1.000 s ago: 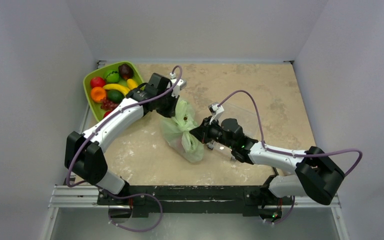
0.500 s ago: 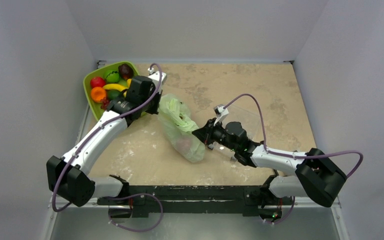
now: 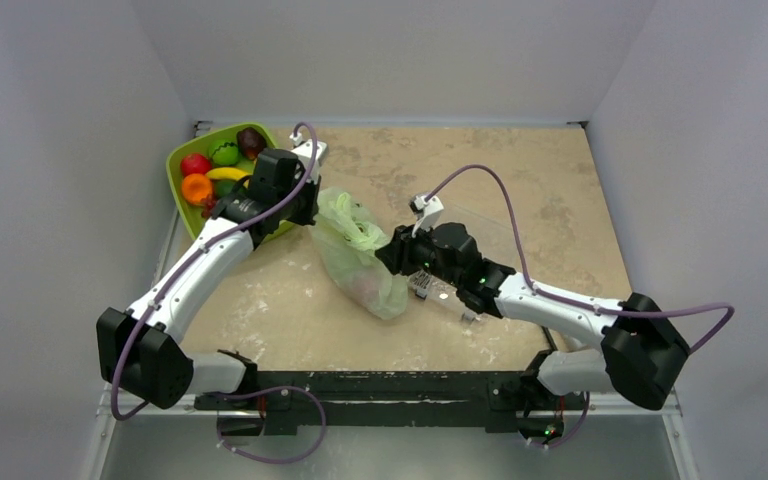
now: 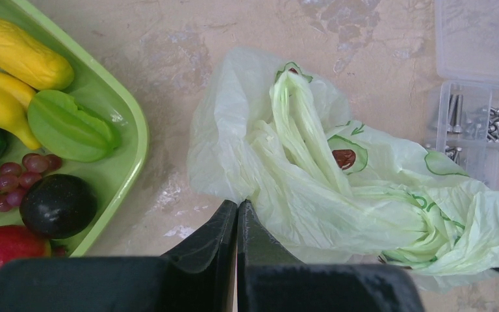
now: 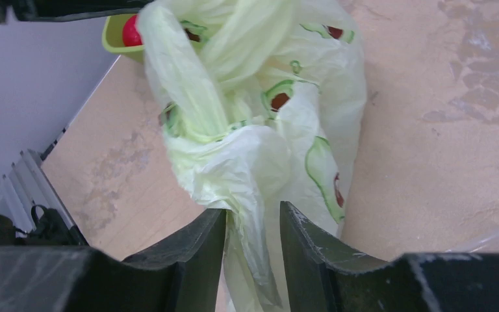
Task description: Take the fake fruits out of the plastic bag
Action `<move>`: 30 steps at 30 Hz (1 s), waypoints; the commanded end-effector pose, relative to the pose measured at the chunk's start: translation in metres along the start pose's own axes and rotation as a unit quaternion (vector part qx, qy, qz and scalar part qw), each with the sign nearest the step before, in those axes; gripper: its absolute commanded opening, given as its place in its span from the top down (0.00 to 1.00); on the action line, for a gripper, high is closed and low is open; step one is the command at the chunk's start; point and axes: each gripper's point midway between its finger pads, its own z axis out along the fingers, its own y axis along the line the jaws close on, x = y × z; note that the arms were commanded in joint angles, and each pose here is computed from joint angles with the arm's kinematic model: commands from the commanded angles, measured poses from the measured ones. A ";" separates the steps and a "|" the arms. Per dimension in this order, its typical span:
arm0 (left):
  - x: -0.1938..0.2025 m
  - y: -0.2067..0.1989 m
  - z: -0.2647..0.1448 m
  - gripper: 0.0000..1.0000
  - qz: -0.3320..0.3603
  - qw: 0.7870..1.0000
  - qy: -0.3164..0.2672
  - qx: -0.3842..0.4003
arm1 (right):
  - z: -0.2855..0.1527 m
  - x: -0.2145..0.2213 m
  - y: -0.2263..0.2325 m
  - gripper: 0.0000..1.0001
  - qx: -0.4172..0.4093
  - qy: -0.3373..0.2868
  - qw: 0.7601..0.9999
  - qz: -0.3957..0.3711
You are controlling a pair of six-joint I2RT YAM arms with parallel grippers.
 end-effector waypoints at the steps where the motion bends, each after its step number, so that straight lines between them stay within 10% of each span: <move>1: -0.020 -0.006 -0.002 1.00 -0.009 0.999 -0.028 0.018 | -0.006 -0.032 0.026 0.60 0.027 -0.016 0.995 -0.097; 12: -0.019 -0.007 0.000 1.00 -0.009 0.999 -0.023 0.022 | 0.017 -0.056 0.064 0.32 0.093 -0.002 0.970 -0.223; 30: -0.021 0.001 -0.001 1.00 -0.020 1.000 -0.024 -0.003 | 0.044 0.017 0.060 0.70 0.071 0.088 0.958 -0.264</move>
